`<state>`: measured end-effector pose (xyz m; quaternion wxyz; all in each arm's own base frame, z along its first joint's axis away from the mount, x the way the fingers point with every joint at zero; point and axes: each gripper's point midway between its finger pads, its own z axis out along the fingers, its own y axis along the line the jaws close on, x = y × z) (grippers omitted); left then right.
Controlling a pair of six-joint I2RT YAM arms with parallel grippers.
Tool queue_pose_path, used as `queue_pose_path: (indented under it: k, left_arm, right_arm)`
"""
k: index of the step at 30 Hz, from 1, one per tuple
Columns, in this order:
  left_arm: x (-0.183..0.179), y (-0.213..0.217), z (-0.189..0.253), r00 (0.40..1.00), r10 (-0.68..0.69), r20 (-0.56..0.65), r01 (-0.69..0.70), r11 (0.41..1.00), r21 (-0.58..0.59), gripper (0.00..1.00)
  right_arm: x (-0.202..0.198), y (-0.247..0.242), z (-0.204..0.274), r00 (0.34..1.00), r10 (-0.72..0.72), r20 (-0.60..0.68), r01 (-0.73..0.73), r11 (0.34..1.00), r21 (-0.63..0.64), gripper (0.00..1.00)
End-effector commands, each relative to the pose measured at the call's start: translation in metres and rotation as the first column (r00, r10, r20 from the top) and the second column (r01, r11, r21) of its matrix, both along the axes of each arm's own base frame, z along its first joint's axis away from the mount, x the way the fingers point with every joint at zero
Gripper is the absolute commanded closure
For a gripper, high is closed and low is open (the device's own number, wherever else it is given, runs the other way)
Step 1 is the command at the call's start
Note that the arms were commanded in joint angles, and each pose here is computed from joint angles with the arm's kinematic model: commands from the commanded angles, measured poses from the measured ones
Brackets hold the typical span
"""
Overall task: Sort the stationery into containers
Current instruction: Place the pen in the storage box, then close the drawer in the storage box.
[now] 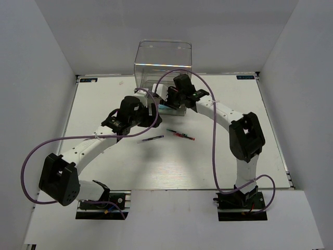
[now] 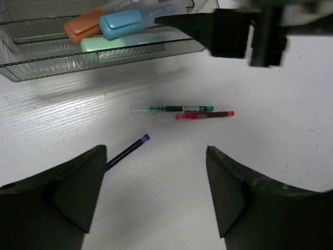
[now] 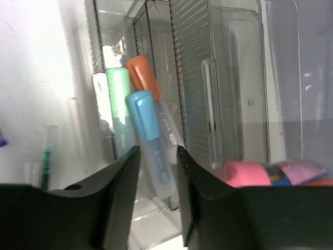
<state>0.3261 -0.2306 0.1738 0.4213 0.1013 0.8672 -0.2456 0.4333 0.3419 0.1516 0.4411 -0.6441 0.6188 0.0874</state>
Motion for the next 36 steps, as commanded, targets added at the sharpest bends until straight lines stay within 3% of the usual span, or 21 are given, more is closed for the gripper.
queue_pose_path:
  k: [1,3,4,6,7,8,9,10,12,13,14,15,19,26,36]
  left_arm:
    - [0.005,-0.001,0.023,0.998,0.009,0.060,-0.007,1.000,-0.028,0.17]
    - [0.004,-0.002,0.023,0.998,0.001,0.058,0.001,0.999,-0.032,0.27]
    - [0.003,-0.002,0.026,0.998,0.001,0.066,0.001,0.999,-0.036,0.33]
    - [0.003,-0.002,0.026,0.998,0.001,0.066,0.001,0.999,-0.036,0.57]
    - [0.003,-0.002,0.026,0.998,0.001,0.066,0.001,0.999,-0.036,0.69]
    - [0.004,0.000,0.031,0.997,0.011,0.079,-0.008,0.999,-0.038,0.78]
    - [0.002,0.001,0.027,0.997,0.010,0.071,-0.008,0.999,-0.034,0.95]
    - [0.002,0.002,0.030,0.997,0.011,0.079,-0.008,0.999,-0.038,1.00]
    - [0.003,0.003,0.028,0.997,0.019,0.081,-0.016,0.999,-0.035,1.00]
    - [0.002,0.003,0.028,0.997,0.019,0.081,-0.016,0.999,-0.035,0.92]
    - [0.003,0.004,0.028,0.996,0.027,0.083,-0.024,0.999,-0.031,0.79]
    - [0.004,0.004,0.030,0.996,0.027,0.083,-0.024,0.999,-0.031,0.56]
    - [0.005,0.007,0.024,0.996,0.044,0.073,-0.043,0.999,-0.013,0.24]
    - [0.009,0.009,0.028,0.995,0.066,0.081,-0.065,0.998,-0.017,0.22]
    - [0.008,0.013,0.031,0.992,0.093,0.084,-0.091,0.995,-0.029,0.22]
  right_arm:
    - [-0.015,-0.004,0.043,0.999,-0.031,0.014,0.030,0.993,0.112,0.61]
    - [-0.022,-0.009,0.055,0.999,-0.038,0.024,0.034,0.989,0.147,0.65]
    - [-0.029,-0.011,0.047,0.999,-0.035,0.003,0.034,0.989,0.147,0.73]
    - [-0.044,-0.010,0.046,1.000,0.011,-0.021,-0.007,0.987,0.162,0.86]
    - [-0.048,-0.009,0.045,0.999,0.035,-0.030,-0.030,0.986,0.164,1.00]
    - [-0.059,-0.013,0.034,0.995,0.059,-0.078,-0.048,0.990,0.135,1.00]
    - [-0.066,-0.008,0.031,0.989,0.128,-0.079,-0.117,0.985,0.130,1.00]
    - [-0.069,-0.008,0.026,0.986,0.141,-0.093,-0.129,0.984,0.120,1.00]
    - [-0.083,-0.007,0.014,0.967,0.209,-0.145,-0.196,0.976,0.095,1.00]
    - [-0.084,-0.007,0.004,0.960,0.217,-0.176,-0.206,0.975,0.079,1.00]
    - [-0.084,-0.005,0.005,0.957,0.227,-0.182,-0.215,0.973,0.081,1.00]
    - [-0.084,-0.006,-0.005,0.950,0.237,-0.205,-0.229,0.972,0.062,1.00]
    - [-0.079,-0.004,-0.017,0.951,0.225,-0.211,-0.221,0.974,0.040,1.00]
    - [-0.053,-0.002,-0.029,0.975,0.131,-0.179,-0.130,0.991,0.019,1.00]
    - [0.012,-0.013,-0.041,0.986,-0.162,-0.047,0.162,0.987,-0.011,1.00]
